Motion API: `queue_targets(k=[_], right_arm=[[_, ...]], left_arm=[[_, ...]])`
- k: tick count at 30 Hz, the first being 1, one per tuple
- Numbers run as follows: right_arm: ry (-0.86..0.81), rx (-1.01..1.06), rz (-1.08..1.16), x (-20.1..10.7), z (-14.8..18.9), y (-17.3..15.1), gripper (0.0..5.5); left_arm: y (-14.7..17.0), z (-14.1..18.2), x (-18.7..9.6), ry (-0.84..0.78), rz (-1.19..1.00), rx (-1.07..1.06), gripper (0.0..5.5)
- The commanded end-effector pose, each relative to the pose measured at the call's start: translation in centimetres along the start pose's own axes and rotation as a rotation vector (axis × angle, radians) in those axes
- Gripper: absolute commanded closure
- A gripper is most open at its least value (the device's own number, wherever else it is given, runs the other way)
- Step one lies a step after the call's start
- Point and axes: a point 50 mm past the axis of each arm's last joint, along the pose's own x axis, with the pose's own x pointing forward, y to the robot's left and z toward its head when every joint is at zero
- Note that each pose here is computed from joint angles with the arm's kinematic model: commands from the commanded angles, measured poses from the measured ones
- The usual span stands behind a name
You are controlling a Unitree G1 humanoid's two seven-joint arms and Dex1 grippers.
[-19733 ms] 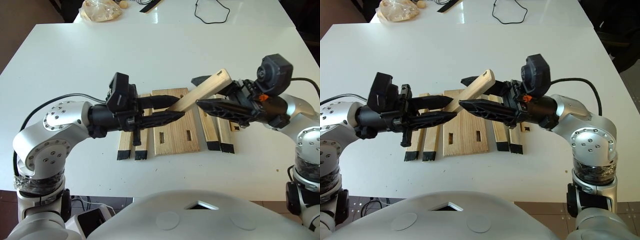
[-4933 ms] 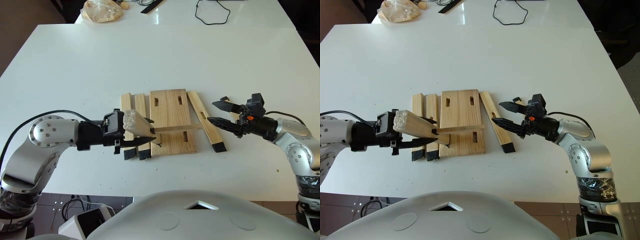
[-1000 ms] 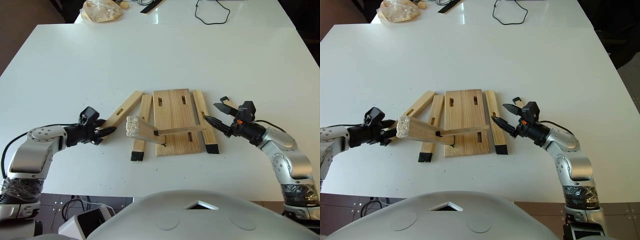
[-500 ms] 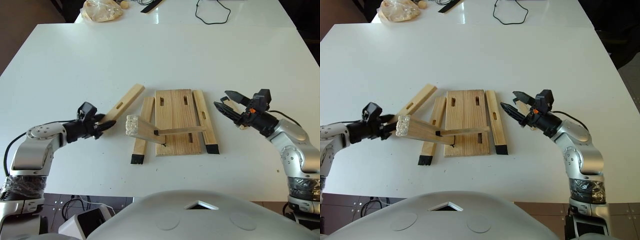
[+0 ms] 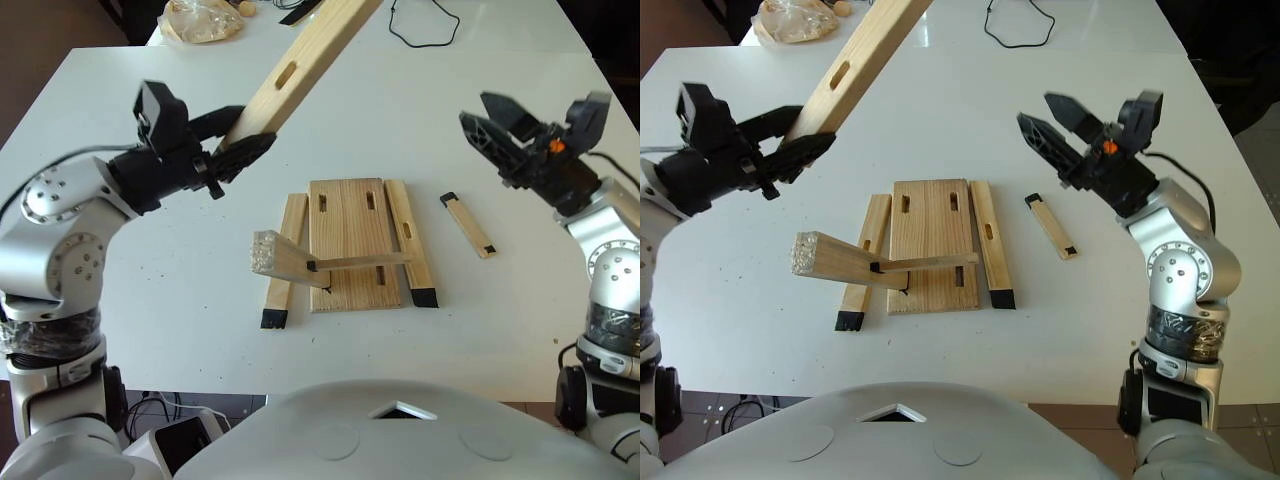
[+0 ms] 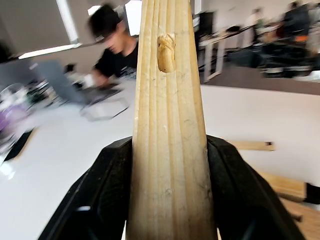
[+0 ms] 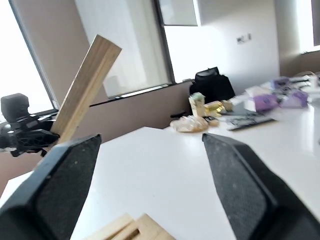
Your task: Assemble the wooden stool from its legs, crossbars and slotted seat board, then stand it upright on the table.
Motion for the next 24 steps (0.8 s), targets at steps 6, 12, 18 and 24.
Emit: queue_targets(k=[6,12,18,24], right_arm=[[0.046,0.029,0.347,2.5,0.9,3.9,1.79],[0.066,0.050,0.419,3.5,0.6,4.3,1.79],[0.110,0.056,0.465,4.6,-0.4,4.4,1.79],[0.145,0.024,0.498,5.3,-1.0,4.3,1.79]], left_arm=[[-1.2,1.2,0.6,-0.016,-0.293,-0.072,3.47],[-1.7,0.9,1.5,-0.003,-0.334,-0.053,3.47],[-2.0,1.3,2.0,0.008,-0.372,-0.036,3.47],[-3.2,0.7,2.0,0.028,-0.438,-0.096,3.47]])
